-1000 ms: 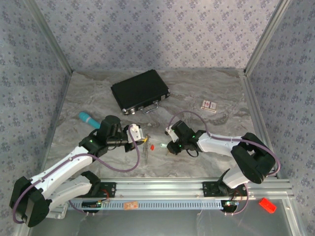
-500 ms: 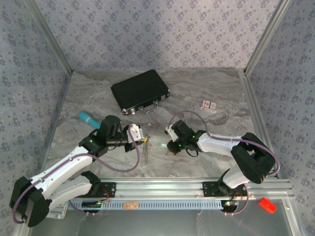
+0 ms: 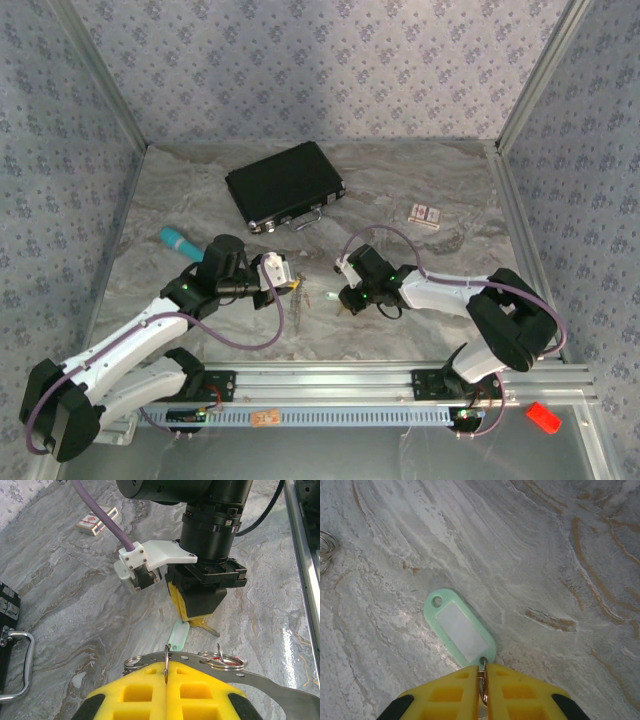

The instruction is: Put the keys on the keyring

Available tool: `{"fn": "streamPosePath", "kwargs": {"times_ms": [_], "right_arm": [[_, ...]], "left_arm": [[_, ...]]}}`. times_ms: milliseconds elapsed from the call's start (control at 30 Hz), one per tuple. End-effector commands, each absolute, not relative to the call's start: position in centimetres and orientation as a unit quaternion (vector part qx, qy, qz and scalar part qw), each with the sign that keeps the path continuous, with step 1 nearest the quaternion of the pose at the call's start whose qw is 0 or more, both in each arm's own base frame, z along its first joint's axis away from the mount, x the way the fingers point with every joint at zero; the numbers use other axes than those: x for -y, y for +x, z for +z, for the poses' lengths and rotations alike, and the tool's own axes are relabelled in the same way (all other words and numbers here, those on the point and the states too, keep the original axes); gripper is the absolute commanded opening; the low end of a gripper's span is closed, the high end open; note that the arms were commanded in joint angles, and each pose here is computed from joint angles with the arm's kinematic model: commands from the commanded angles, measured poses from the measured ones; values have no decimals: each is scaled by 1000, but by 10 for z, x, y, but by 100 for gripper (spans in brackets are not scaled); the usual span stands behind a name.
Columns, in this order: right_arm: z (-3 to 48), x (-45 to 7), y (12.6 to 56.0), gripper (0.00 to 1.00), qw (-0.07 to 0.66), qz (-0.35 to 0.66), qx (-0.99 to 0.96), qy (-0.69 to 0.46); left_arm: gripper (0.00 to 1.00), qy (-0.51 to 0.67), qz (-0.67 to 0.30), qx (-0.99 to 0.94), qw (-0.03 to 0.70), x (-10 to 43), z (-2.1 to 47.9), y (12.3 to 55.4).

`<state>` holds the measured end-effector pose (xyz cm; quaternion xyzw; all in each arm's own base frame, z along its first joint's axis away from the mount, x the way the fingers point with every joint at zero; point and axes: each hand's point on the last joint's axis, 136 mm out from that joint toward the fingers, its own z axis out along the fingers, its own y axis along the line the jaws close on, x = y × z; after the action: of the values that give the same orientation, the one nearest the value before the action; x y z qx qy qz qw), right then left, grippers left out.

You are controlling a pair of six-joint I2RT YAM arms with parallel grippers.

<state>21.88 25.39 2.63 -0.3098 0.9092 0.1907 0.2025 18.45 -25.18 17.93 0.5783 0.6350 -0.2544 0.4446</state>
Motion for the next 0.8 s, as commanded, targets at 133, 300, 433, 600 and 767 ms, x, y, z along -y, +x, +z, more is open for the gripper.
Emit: {"fn": "streamPosePath", "kwargs": {"times_ms": [133,300,433,600,767], "right_arm": [[22,-253,216,11,191,194,-912,-307],[22,-255,215,9,188,196,-912,-309],[22,-255,215,8,187,196,-912,-309],[26,-255,216,0,192,199,-909,-312],[50,-256,220,0,234,197,-893,-331]], "left_arm": [[0,586,-262,-633,434,250,174,176],[0,586,-262,-633,433,251,174,176],[0,586,-262,-632,434,251,175,176],[0,586,-261,-632,435,251,176,176],[0,575,-259,-637,443,250,182,179]]}}
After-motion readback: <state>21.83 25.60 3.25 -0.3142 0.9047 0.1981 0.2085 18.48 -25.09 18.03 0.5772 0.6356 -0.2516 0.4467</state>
